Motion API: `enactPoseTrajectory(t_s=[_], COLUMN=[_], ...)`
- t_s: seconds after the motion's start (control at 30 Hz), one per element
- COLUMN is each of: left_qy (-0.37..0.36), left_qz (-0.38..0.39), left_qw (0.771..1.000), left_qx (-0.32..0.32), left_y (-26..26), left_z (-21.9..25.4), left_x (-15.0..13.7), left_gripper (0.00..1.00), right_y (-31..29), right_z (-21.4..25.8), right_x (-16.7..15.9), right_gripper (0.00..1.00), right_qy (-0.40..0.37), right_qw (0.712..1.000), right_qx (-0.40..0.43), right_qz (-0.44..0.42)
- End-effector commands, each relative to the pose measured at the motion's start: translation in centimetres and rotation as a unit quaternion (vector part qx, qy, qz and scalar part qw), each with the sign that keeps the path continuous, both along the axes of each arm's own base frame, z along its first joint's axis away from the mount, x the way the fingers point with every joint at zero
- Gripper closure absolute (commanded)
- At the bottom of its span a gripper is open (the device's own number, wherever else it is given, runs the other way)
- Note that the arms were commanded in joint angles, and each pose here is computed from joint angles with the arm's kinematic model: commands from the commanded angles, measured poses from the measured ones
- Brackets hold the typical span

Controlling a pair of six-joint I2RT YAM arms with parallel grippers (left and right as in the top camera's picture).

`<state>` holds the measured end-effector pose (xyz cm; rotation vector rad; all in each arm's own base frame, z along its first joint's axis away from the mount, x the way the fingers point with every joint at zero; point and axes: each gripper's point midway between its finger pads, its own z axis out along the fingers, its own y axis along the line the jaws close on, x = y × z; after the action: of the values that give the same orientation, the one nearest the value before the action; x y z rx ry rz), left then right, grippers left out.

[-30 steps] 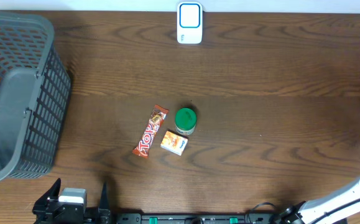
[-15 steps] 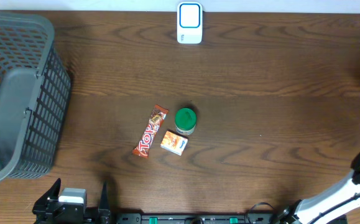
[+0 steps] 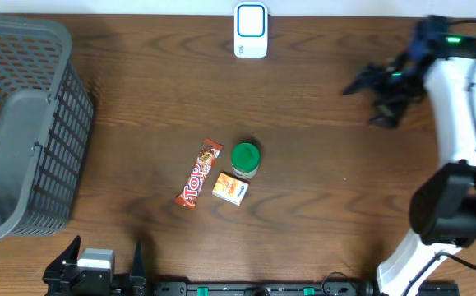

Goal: Scan the item barcode
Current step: 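Move the right gripper over the green-lidded jar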

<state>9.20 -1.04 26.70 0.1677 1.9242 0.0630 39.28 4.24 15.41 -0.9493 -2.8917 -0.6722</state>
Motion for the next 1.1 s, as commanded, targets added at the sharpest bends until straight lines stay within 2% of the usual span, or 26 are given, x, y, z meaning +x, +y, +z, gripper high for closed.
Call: enactPoseTrajectory(t_s=[0.0, 0.13, 0.23, 0.33, 0.53, 0.67, 1.07], left_qy=[-0.004, -0.004, -0.004, -0.004, -0.004, -0.004, -0.004], left_qz=[0.003, 0.003, 0.003, 0.003, 0.003, 0.003, 0.003], left_qw=[1.0, 1.0, 1.0, 1.0, 1.0, 1.0, 1.0], left_qx=[0.003, 0.003, 0.003, 0.003, 0.003, 0.003, 0.003], left_y=[0.1, 0.1, 0.1, 0.1, 0.1, 0.1, 0.1], left_z=[0.2, 0.2, 0.2, 0.2, 0.2, 0.2, 0.2], left_x=[-0.1, -0.1, -0.1, -0.1, -0.1, -0.1, -0.1], left_gripper=[0.04, 0.04, 0.04, 0.04, 0.04, 0.04, 0.04], right_y=[7.0, 11.9, 14.9, 17.2, 21.5, 22.3, 23.6], right_z=[-1.0, -1.7, -2.0, -2.0, -3.0, -5.1, -9.6], right_x=[-1.7, -3.5, -5.1, -5.9, -6.4, -7.0, -8.3], right_gripper=[0.13, 0.12, 0.05, 0.02, 0.01, 0.01, 0.01], right_qy=[0.035, 0.038, 0.031, 0.012, -0.003, 0.024, 0.091], right_qw=[0.999, 0.993, 0.988, 0.985, 0.987, 0.984, 0.98], right_qx=[-0.035, -0.107, -0.149, -0.174, -0.158, -0.169, -0.172], right_qz=[0.022, 0.025, 0.015, -0.004, -0.021, -0.046, -0.037])
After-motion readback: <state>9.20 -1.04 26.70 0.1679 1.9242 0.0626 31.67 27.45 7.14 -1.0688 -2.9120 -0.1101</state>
